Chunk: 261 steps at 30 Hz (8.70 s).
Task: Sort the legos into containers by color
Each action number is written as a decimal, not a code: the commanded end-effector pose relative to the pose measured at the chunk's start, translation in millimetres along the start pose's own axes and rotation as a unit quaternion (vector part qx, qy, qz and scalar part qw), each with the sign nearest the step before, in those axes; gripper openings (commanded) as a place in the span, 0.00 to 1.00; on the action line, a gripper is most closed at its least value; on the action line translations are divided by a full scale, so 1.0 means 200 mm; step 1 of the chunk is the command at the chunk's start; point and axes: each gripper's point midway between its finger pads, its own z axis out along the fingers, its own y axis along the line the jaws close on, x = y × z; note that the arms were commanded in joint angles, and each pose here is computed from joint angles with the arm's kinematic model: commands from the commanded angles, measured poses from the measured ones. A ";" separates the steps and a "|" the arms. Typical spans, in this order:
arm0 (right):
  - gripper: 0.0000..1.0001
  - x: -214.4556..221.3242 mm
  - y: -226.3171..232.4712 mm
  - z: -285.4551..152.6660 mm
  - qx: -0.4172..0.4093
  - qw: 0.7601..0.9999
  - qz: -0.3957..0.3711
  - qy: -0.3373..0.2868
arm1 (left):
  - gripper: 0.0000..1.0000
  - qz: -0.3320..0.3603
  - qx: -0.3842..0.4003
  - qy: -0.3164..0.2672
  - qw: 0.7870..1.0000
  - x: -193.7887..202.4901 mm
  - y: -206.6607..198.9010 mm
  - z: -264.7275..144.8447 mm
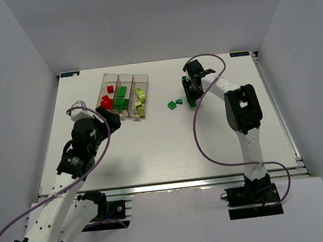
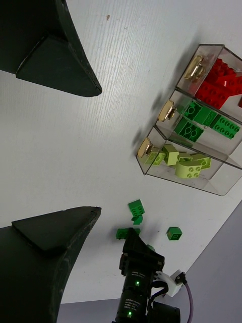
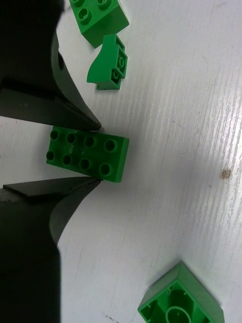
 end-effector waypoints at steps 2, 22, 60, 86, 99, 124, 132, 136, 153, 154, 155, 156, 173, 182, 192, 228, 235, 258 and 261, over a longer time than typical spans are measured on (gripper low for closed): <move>0.40 0.14 0.06 0.03 -0.027 0.999 0.004 0.045 | 0.98 -0.001 -0.001 -0.018 1.000 -0.08 -0.02 -0.03; 0.00 -0.46 0.35 -0.49 -0.176 0.963 -0.102 -0.178 | 0.98 0.004 0.054 -0.057 0.997 -0.25 -0.18 -0.10; 0.12 -0.85 1.72 -0.42 -0.345 0.744 -0.251 -0.514 | 0.98 -0.043 0.068 -0.100 0.992 -0.32 -0.15 -0.27; 0.89 -0.92 1.20 -0.99 -0.362 0.760 -0.289 -0.456 | 0.42 -0.027 0.165 0.035 0.985 -0.02 -0.37 -0.03; 0.64 -0.37 0.20 -1.14 -0.276 0.897 -0.205 -0.278 | 0.90 -0.021 0.044 0.163 0.985 0.41 -0.63 0.38; 0.72 -0.08 -0.18 -1.30 -0.209 0.916 -0.091 -0.330 | 0.76 -0.036 -0.200 0.268 0.942 1.05 -0.79 1.16; 0.72 -0.05 -0.17 -1.28 -0.217 0.916 -0.084 -0.328 | 0.72 -0.027 -0.214 0.273 0.938 1.10 -0.71 1.19; 0.72 -0.05 -0.16 -1.27 -0.220 0.916 -0.082 -0.326 | 0.69 -0.035 -0.204 0.271 0.940 1.11 -0.72 1.22; 0.72 -0.01 -0.15 -1.25 -0.228 0.918 -0.077 -0.316 | 0.62 -0.046 -0.203 0.272 0.940 1.15 -0.67 1.32; 0.72 -0.01 -0.15 -1.25 -0.229 0.918 -0.076 -0.315 | 0.60 -0.046 -0.203 0.273 0.939 1.15 -0.67 1.32; 0.72 -0.01 -0.15 -1.25 -0.229 0.918 -0.077 -0.315 | 0.60 -0.046 -0.205 0.272 0.939 1.15 -0.66 1.33; 0.72 -0.01 -0.15 -1.25 -0.229 0.918 -0.076 -0.314 | 0.59 -0.044 -0.206 0.273 0.939 1.16 -0.65 1.33; 0.71 0.01 -0.13 -1.22 -0.243 0.917 -0.074 -0.307 | 0.20 -0.030 -0.157 0.272 0.949 1.04 -0.74 1.29; 0.71 0.01 -0.13 -1.22 -0.244 0.918 -0.076 -0.305 | 0.16 -0.018 -0.076 0.226 0.971 0.65 -0.97 1.10; 0.69 0.06 -0.05 -1.22 -0.271 0.910 -0.114 -0.293 | 0.16 0.018 -0.120 0.162 0.979 0.29 -0.77 0.97; 0.69 0.22 0.22 -0.91 -0.295 0.919 -0.210 -0.158 | 0.88 0.073 -0.236 0.125 0.961 -0.05 -0.04 1.20; 0.71 0.07 0.30 -0.76 -0.241 0.933 -0.216 -0.160 | 0.90 0.046 -0.151 0.107 0.982 -0.12 -0.13 0.86; 0.75 -0.15 0.25 -0.11 -0.169 0.940 -0.289 -0.072 | 0.98 -0.085 -0.071 0.039 0.993 0.01 0.09 0.06; 0.74 -0.14 0.26 -0.10 -0.173 0.938 -0.291 -0.069 | 0.98 -0.099 -0.063 0.036 0.992 0.02 0.09 0.04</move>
